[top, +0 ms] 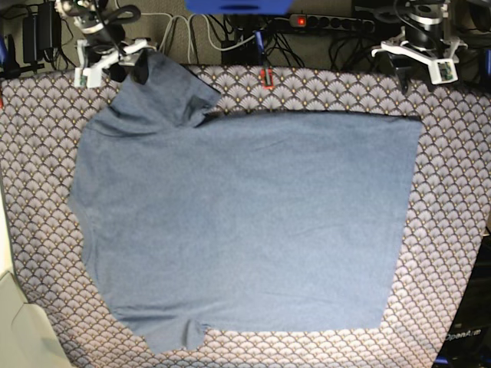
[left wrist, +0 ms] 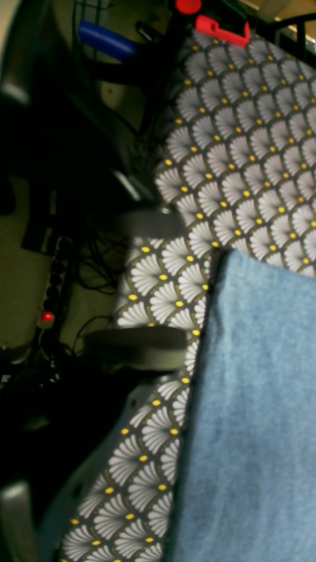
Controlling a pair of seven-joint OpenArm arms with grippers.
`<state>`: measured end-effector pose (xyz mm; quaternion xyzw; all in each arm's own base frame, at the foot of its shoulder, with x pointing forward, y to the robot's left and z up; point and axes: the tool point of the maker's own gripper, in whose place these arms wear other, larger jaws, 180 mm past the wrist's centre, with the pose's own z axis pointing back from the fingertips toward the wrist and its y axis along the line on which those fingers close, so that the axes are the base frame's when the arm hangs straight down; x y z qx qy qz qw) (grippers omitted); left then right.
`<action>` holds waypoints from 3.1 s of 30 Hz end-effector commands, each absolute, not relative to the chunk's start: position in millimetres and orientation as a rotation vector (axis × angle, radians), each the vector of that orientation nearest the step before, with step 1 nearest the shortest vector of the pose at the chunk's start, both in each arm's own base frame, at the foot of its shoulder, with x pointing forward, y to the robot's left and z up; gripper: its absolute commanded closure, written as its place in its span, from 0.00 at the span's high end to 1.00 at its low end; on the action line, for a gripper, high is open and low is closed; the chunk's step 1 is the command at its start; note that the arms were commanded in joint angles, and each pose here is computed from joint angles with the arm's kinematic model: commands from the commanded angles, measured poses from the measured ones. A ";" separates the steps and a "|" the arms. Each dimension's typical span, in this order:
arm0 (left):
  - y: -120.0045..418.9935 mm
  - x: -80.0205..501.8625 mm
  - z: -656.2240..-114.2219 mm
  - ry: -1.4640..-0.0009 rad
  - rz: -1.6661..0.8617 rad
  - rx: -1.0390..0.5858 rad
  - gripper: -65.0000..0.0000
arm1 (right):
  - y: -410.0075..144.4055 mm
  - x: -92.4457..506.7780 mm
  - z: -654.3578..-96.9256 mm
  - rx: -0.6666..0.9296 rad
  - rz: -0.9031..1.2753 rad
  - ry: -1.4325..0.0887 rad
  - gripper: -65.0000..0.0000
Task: Fold the T-shirt properly
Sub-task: 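Move both grippers down to the shirt's shoulder edge and pinch it, then lift the shoulder edge with both grippers and fold it over the shirt body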
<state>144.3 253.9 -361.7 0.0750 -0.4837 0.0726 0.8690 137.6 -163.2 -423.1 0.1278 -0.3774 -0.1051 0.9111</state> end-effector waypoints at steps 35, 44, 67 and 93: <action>276.7 208.7 -378.4 -1.109 0.235 0.174 0.57 | -135.2 130.6 -443.4 0.336 -0.190 -0.708 0.00; 286.0 216.8 -399.2 -1.075 0.264 0.182 0.62 | -135.9 131.0 -443.7 0.335 -0.191 -0.709 0.00; 290.7 222.7 -429.6 -1.017 0.309 0.176 0.56 | -136.3 131.0 -443.7 0.333 -0.189 -0.709 0.00; 281.4 244.9 -383.0 -1.146 0.274 0.165 0.00 | -170.1 169.9 -399.4 0.262 -0.109 -0.857 0.00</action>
